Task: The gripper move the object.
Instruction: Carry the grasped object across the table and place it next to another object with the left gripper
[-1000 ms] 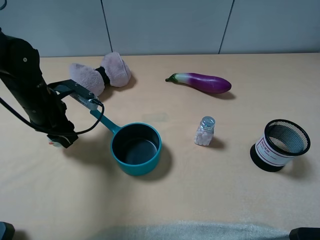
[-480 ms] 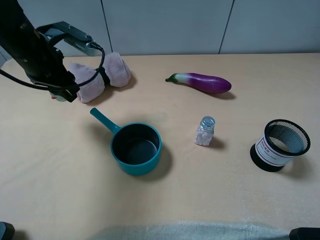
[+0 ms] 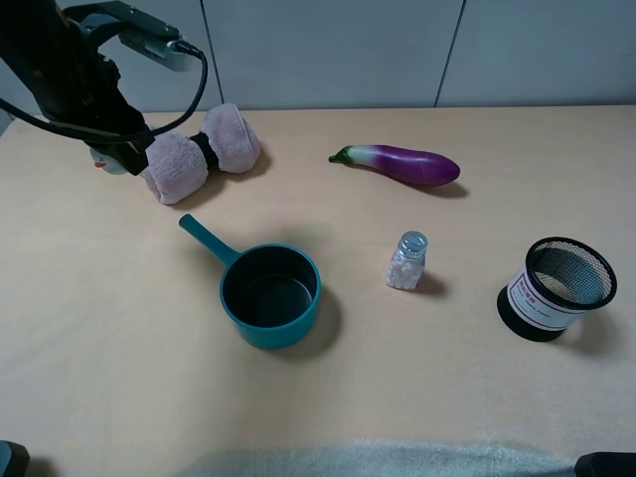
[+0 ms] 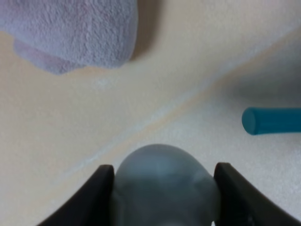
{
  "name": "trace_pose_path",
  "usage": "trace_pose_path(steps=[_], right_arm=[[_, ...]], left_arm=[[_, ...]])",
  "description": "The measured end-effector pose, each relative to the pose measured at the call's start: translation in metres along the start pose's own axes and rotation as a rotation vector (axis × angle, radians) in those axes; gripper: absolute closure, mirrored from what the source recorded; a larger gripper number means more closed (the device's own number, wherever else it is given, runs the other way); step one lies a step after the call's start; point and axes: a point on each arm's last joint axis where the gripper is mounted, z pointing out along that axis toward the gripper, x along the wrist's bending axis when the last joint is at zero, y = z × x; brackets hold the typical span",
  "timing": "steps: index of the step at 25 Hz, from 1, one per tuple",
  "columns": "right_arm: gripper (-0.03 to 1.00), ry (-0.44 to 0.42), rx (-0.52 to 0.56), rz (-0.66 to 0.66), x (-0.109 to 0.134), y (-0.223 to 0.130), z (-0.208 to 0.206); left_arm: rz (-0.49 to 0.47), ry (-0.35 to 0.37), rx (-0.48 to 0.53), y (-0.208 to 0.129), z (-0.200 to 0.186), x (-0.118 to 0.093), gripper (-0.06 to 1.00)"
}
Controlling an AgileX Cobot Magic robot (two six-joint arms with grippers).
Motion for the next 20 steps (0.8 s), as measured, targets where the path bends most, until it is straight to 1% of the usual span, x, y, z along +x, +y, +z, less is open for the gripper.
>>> trace_pose_path(steps=[7, 13, 20], right_arm=[[0.29, 0.0, -0.001, 0.0, 0.0, 0.0, 0.0], [0.29, 0.0, -0.001, 0.0, 0.0, 0.0, 0.0], [0.29, 0.0, -0.001, 0.0, 0.0, 0.0, 0.0]], left_arm=[[-0.003, 0.0, 0.006, -0.001, 0.0, 0.0, 0.48], [-0.003, 0.007, -0.018, 0.002, -0.001, 0.001, 0.48], [0.004, 0.03, -0.092, 0.022, -0.016, 0.005, 0.48]])
